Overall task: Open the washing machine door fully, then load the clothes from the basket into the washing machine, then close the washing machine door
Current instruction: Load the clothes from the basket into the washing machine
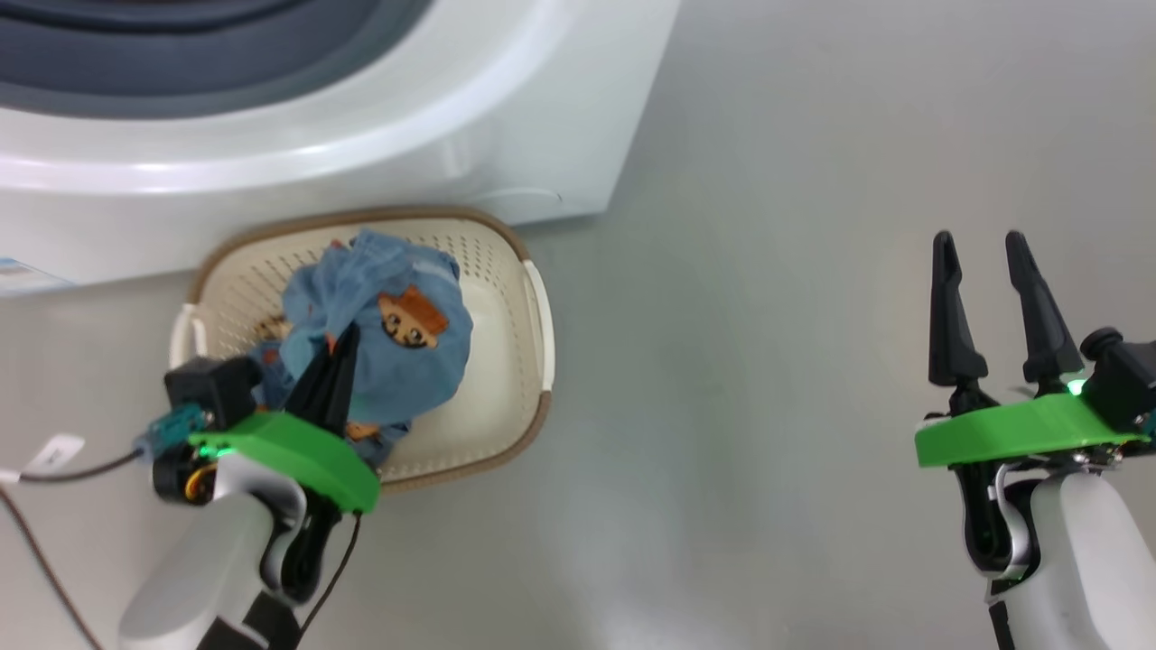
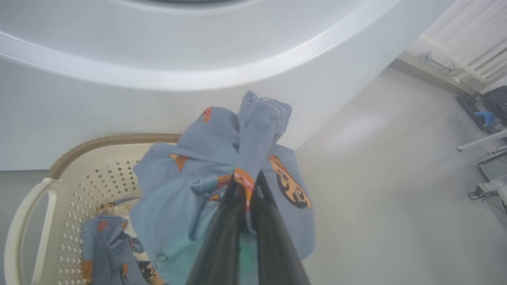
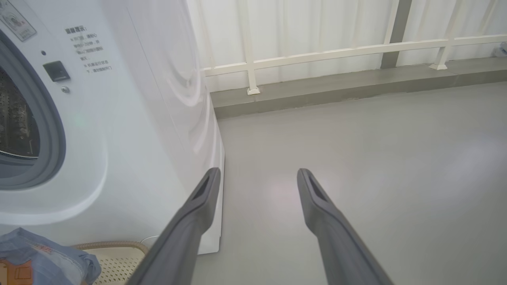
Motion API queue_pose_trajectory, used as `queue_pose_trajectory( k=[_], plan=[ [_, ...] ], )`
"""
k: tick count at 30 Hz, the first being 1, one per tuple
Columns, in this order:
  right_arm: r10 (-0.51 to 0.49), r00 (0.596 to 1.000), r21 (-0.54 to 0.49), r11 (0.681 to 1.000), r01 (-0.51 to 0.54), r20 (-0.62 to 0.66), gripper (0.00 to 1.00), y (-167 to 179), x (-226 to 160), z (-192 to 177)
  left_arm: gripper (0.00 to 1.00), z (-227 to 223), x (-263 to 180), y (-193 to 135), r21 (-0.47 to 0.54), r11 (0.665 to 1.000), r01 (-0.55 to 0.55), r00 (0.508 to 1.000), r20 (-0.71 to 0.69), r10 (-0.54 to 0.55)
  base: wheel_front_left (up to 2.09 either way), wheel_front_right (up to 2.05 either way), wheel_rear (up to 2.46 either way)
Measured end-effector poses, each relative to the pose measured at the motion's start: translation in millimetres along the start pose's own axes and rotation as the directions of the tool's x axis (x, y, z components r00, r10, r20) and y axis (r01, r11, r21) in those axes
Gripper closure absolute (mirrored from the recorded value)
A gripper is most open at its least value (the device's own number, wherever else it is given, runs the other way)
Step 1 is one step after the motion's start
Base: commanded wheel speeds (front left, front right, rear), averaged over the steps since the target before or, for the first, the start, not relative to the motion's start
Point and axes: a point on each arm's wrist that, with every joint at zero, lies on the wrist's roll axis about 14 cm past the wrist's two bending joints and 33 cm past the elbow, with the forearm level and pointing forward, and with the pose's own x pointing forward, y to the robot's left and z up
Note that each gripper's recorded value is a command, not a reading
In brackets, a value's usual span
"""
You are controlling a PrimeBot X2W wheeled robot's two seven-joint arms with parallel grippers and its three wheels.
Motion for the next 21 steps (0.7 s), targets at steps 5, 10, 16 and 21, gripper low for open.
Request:
queue_pose_trajectory(
  k=[5,10,16,21],
  plan=[
    [0.020,1.000,0.002,1.000,-0.020,0.024,0.00,7.2,-10.4,12.0,1.00,21.2,-26.1,2.6,0.011,0.999,-0.035,0.996,0.080,0.034,0.00,0.00,0.00],
    [0.029,0.999,0.008,1.000,-0.030,0.027,0.00,9.8,-25.7,16.3,1.00,37.4,-50.4,-6.2,0.034,0.999,-0.040,0.988,0.153,0.035,0.00,0.00,0.00],
    [0.049,0.998,-0.002,0.999,-0.049,0.032,0.00,11.7,-34.8,20.9,1.00,59.4,-74.3,-8.9,0.048,0.997,-0.062,0.969,0.242,0.049,0.00,0.00,0.00],
    [0.073,0.997,-0.001,0.997,-0.074,0.040,0.00,18.9,-41.6,24.8,1.00,75.8,-101.4,-7.0,0.074,0.993,-0.097,0.946,0.318,0.069,0.00,0.00,0.00]
  ],
)
